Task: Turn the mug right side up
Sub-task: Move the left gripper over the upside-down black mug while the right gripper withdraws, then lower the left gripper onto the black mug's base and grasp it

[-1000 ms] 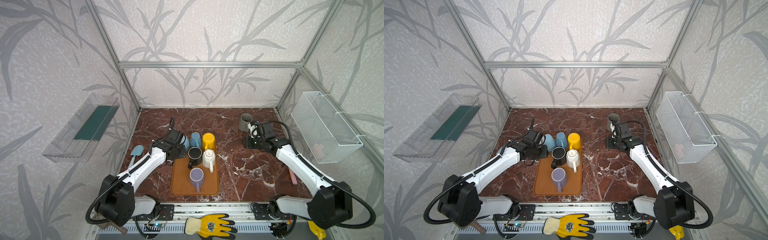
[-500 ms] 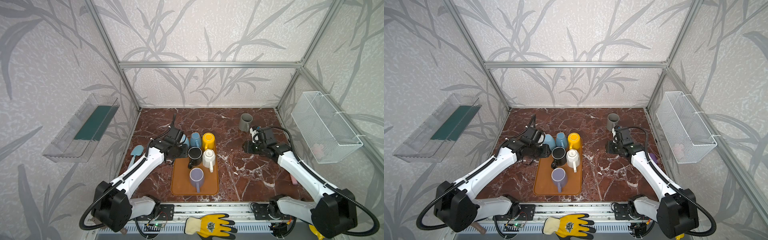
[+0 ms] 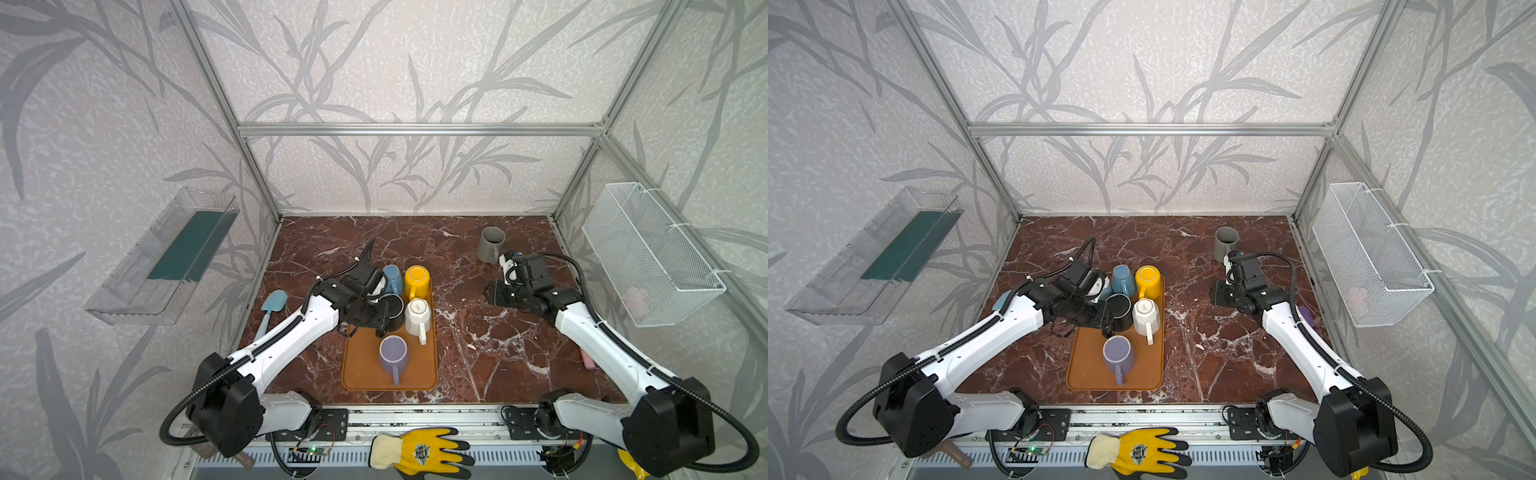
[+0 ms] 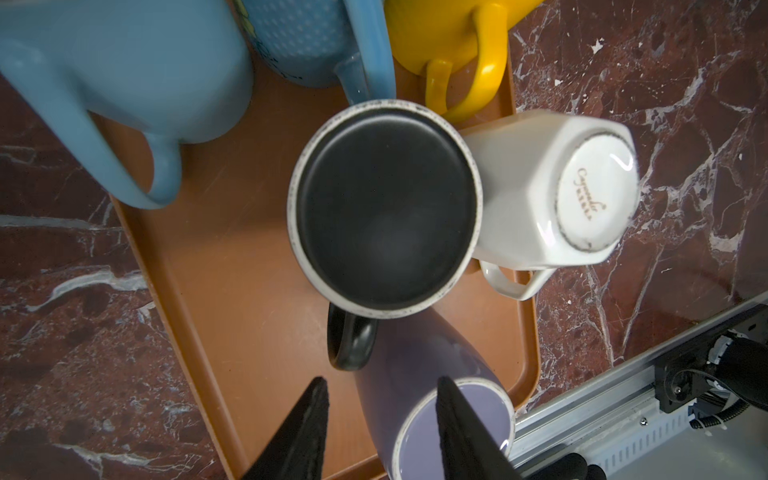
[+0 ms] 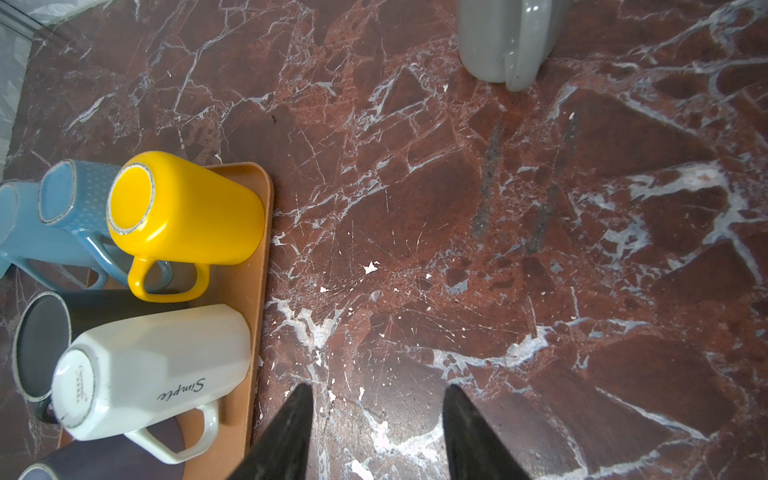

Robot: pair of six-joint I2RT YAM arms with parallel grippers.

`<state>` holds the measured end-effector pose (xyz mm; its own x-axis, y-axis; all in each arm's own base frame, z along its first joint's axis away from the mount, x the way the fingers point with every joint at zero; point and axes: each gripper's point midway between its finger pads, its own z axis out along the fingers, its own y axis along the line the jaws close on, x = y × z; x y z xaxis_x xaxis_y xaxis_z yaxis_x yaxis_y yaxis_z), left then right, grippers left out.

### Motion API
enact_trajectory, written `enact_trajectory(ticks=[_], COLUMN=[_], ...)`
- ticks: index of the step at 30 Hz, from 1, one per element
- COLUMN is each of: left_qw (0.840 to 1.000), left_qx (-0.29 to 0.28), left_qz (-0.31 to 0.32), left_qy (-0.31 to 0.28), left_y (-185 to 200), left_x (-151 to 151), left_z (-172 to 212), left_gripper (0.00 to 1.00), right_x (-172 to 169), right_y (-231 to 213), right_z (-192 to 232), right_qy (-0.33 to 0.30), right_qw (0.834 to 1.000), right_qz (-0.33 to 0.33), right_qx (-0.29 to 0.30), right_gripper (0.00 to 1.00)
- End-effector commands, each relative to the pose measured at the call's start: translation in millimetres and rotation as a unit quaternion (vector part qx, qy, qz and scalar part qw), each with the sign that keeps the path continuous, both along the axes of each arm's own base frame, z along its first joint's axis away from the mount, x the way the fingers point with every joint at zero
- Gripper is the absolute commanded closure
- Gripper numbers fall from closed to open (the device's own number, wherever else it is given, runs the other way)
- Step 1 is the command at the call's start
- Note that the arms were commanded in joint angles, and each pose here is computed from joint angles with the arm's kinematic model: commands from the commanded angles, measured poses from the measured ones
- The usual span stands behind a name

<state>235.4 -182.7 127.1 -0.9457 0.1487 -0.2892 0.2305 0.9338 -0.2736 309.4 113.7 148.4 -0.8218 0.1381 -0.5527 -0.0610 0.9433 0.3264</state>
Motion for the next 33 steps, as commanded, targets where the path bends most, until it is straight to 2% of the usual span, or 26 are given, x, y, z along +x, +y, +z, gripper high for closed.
enact_trajectory(ticks=[1, 9, 20, 33], left_qw=[1.0, 0.998, 0.997, 0.993], left_qx=[0.026, 0.058, 0.071, 0.108], left_qz=[-0.012, -0.01, -0.011, -0.008], left_qy=[0.007, 0.021, 0.035, 0.036], left_y=[1.4, 2.3, -2.0, 2.7], left_x=[-1.2, 3.5, 8.1, 11.3], left_z=[-8.4, -22.9, -33.3, -40.3], left_gripper=[0.56, 0.59, 0.62, 0.69], right_x=[-4.6, -5.3, -6.1, -7.3], right_y=[-0.3, -0.4, -2.2, -3.0], right_z=[4.1, 0.1, -3.0, -3.8], right_qy=[-0.006, -0.001, 0.001, 0.001], right_qw=[1.0, 1.0, 1.0, 1.0], right_qz=[0.0, 0.0, -0.001, 0.0], right_qx=[0.002, 0.001, -0.006, -0.008], right_gripper=[0.48, 0.49, 0.48, 0.48])
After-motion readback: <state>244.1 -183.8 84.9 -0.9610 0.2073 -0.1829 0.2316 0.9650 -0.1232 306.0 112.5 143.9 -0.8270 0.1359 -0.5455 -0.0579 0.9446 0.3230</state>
